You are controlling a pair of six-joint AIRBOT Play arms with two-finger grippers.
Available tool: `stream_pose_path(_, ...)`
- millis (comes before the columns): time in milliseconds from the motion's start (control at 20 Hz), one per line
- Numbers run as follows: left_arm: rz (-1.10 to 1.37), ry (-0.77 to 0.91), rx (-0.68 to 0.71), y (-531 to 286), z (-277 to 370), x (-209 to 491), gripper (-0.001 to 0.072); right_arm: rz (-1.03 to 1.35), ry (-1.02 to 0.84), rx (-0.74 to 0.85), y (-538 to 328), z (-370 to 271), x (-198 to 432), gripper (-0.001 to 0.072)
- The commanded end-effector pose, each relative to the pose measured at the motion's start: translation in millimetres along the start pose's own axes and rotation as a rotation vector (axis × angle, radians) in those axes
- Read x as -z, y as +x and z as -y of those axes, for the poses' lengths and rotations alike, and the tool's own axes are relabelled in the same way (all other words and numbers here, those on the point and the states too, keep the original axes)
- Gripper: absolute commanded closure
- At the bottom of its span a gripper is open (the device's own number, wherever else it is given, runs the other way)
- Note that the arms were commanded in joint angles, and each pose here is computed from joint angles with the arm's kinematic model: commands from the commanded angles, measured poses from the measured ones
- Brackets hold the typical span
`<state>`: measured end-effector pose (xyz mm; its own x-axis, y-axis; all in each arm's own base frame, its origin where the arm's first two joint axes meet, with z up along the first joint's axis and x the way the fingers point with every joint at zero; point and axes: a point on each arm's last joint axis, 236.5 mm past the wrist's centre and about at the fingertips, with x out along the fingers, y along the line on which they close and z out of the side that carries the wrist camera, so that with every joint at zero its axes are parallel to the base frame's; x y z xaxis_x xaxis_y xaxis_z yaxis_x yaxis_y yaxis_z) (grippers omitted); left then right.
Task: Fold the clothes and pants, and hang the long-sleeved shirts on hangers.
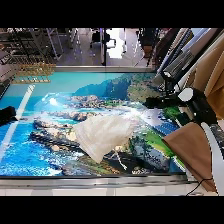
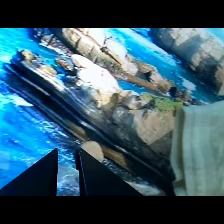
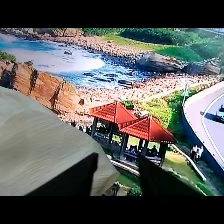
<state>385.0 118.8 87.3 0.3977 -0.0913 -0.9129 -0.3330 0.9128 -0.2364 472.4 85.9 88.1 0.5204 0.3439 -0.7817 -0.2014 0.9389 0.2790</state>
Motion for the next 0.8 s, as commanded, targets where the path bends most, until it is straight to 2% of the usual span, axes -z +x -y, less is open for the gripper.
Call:
stream_pose_path(0,-0.068,-0.101,0.215,28,43,0,0.0587,-0.023,-0.011,0.027,0,6,6,0.0179)
stream_pose_path(250,-0.249,-0.136,0.384,73,81,23,0.0583,-0.032,-0.010,0.028,2,7,8,0.0181)
stream_pose_path(350,-0.317,0.001,0.437,80,104,51,0.0365,-0.050,-0.008,0.025,4,8,12,0.0181)
stream_pose_path(550,-0.427,0.306,0.458,78,161,143,0.0350,-0.099,0.012,0.024,13,11,31,0.0181)
stream_pose_path(650,-0.388,0.479,0.380,84,179,192,0.0350,-0.148,0.045,0.020,21,12,50,0.0176)
stream_pose_path(700,-0.360,0.531,0.352,86,186,212,0.0328,-0.186,0.062,0.011,24,12,62,0.0166)
stream_pose_path(750,-0.356,0.562,0.355,86,196,238,0.0135,-0.233,0.080,-0.004,25,12,77,0.0135)
